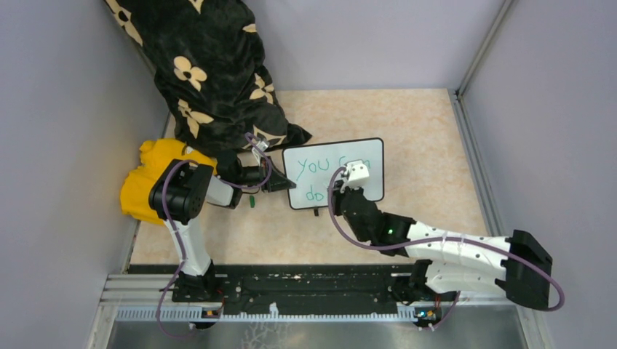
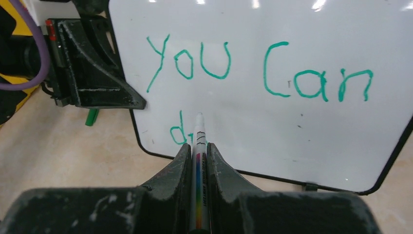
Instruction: Write a sentence on the whiteboard
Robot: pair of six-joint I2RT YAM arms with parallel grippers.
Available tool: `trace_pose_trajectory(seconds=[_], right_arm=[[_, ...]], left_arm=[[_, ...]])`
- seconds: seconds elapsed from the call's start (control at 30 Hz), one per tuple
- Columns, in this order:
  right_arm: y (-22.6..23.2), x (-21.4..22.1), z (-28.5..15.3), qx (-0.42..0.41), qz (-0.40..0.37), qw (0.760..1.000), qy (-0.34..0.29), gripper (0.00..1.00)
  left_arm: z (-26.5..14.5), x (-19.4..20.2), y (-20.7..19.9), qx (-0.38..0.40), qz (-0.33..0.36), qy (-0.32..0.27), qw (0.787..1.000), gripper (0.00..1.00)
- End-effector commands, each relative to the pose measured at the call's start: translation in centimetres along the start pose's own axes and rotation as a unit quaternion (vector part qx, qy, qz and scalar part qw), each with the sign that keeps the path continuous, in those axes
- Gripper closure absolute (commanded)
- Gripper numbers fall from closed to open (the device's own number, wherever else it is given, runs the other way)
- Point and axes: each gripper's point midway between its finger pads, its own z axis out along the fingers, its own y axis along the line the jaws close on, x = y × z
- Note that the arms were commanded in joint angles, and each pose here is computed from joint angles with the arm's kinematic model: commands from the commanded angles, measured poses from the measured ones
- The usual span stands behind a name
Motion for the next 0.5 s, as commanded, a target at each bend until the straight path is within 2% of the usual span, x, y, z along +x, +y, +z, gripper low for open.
trace_pose_trajectory(seconds=[0.0,0.47], right_arm=[[-2.4,0.1,-0.2,0.025,0.003,1.000,-0.005,1.00],[-2.5,1.4,0.5,0.028,0.004,1.000,0.000,1.00]], left_arm=[[0.0,0.3,-0.2,0.002,-0.022,0.009,1.000,0.84],[0.0,0.4,0.0,0.001,-0.023,0.011,1.000,0.85]])
